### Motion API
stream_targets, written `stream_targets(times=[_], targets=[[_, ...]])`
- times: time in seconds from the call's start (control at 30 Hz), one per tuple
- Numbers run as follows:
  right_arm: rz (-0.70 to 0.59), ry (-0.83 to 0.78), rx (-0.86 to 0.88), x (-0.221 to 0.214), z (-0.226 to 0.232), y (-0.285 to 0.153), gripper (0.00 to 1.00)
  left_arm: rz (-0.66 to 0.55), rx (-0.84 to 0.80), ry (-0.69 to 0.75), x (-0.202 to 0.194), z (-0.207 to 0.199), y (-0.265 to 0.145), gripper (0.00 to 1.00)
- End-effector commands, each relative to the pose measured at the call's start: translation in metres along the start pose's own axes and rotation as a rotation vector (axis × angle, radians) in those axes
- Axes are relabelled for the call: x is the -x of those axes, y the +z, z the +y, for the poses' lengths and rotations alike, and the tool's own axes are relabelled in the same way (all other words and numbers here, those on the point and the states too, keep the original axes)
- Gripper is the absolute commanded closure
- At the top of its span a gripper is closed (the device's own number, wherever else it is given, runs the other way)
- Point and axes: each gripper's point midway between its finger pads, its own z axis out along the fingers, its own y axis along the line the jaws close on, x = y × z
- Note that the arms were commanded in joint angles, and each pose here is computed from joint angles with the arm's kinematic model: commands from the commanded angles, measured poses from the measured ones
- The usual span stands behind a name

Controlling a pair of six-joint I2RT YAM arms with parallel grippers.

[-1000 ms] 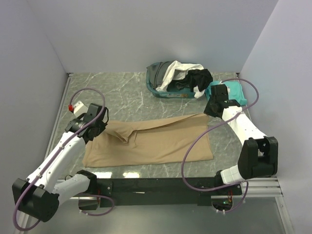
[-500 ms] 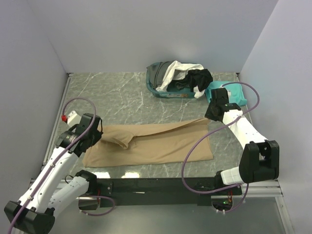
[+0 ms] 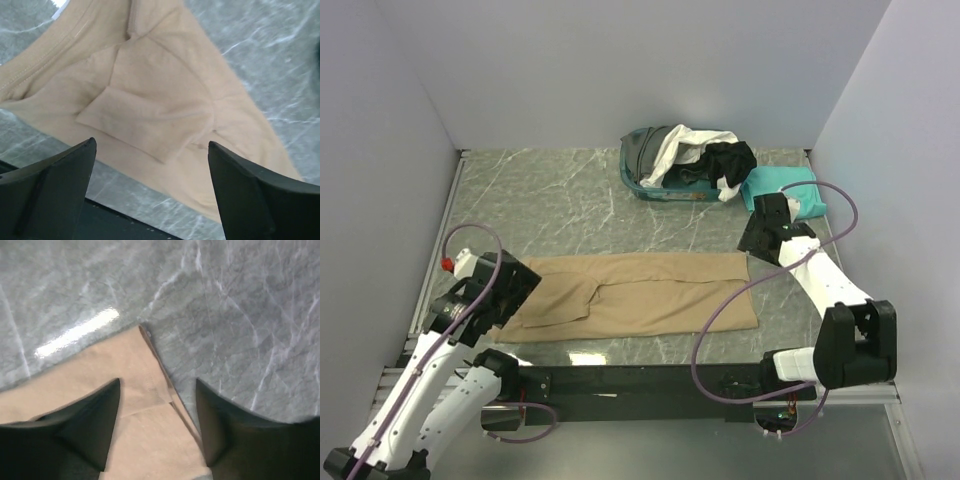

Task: Fold and stack the t-shirts
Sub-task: Fold the tshirt

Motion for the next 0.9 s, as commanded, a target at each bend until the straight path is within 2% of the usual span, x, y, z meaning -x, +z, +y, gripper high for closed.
stream_targets(times=[0.0,0.03,0.2,0.3,0.37,0.5,0.7,0.87], targets=[[-0.101,0.028,0.067,0.026,0.01,-0.022,0.29,-0.078,-0.088,-0.028,0.023,-0.024,-0.016,0.01],[-0.09,0.018,0.124,0.025,0.019,-0.026,0.24,-0.086,-0.119,-0.02,0.026,-0.033,-0.015,0.01],[-0.075,-0.04,0.343,0.023,0.058,-0.037,0.15,-0.022,-0.115,0.07,0.012,-0.055,0.016,0.01],[-0.044,-0.118,0.459,0.01,0.093,-0.042,0.14,0.024,-0.123,0.105,0.001,-0.071,0.038,0.01],[-0.02,-0.189,0.463,-0.002,0.115,-0.038,0.13,0.061,-0.114,0.121,-0.01,-0.076,0.059,0.01],[0.047,-0.221,0.401,-0.019,0.134,-0.013,0.13,0.11,-0.043,0.148,-0.022,-0.07,0.093,0.01],[0.216,-0.293,0.34,-0.074,0.139,0.021,0.13,0.167,0.048,0.119,-0.024,-0.05,0.146,0.01],[0.338,-0.345,0.369,-0.133,0.129,0.017,0.13,0.172,0.083,0.14,-0.012,-0.07,0.183,0.0]])
